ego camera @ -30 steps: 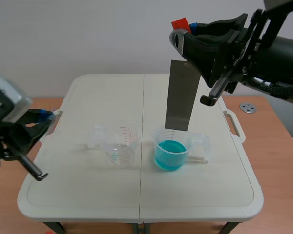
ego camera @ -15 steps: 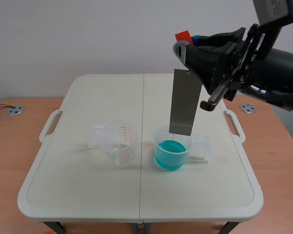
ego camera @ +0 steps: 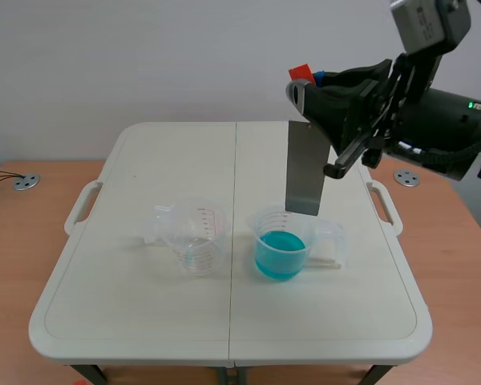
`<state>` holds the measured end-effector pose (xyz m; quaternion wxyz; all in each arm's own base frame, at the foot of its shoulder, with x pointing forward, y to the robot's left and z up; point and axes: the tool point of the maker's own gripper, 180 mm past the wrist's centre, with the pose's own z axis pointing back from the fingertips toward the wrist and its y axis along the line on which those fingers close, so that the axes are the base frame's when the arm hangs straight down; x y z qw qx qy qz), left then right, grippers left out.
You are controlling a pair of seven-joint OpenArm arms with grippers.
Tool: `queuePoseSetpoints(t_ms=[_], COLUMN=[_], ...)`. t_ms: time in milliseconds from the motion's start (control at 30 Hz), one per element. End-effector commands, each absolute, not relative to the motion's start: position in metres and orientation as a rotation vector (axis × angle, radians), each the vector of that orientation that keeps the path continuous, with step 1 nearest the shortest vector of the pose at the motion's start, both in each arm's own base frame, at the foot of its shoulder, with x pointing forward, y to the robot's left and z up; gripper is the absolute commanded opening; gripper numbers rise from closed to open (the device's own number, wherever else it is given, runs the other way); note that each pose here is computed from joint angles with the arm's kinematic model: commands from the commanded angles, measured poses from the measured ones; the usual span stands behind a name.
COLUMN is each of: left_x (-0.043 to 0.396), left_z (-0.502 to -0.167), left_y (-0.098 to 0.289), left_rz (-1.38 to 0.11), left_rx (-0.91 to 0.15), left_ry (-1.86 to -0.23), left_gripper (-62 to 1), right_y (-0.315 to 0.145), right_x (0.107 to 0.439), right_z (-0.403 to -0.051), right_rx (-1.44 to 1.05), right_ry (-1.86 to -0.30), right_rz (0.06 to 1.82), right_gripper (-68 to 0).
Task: Hold the metal plate by the orange handle, dip it into the blue solution, take it out and point at it, then put the plate back in the beaker on the left.
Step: 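Lower the plate into the blue solution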
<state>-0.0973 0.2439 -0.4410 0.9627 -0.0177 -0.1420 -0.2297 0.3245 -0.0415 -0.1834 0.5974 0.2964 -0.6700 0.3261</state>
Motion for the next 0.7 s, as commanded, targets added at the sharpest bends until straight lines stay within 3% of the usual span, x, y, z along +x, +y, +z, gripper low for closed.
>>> queuePoseSetpoints(t_ms=[0, 333, 667], left_x=[-0.094, -0.115, -0.117], left_z=[-0.444, -0.477, -0.493], left_y=[0.230, 0.167, 0.157], left_rz=[-0.459, -0.433, -0.442], left_rx=[-0.067, -0.223, -0.253], left_ry=[-0.307, -0.261, -0.240], left_gripper=[-59.4, -59.4, -59.4], right_y=[-0.041, -0.029, -0.022], right_x=[0.330, 0.334, 0.339], right_z=[-0.176, -0.214, -0.251], right_rx=[0.704, 0.744, 0.780], right_ry=[-1.589, -1.493, -1.403], right_rz=[0.729, 0.688, 0.601], right_gripper=[-66.4, -66.4, -66.4])
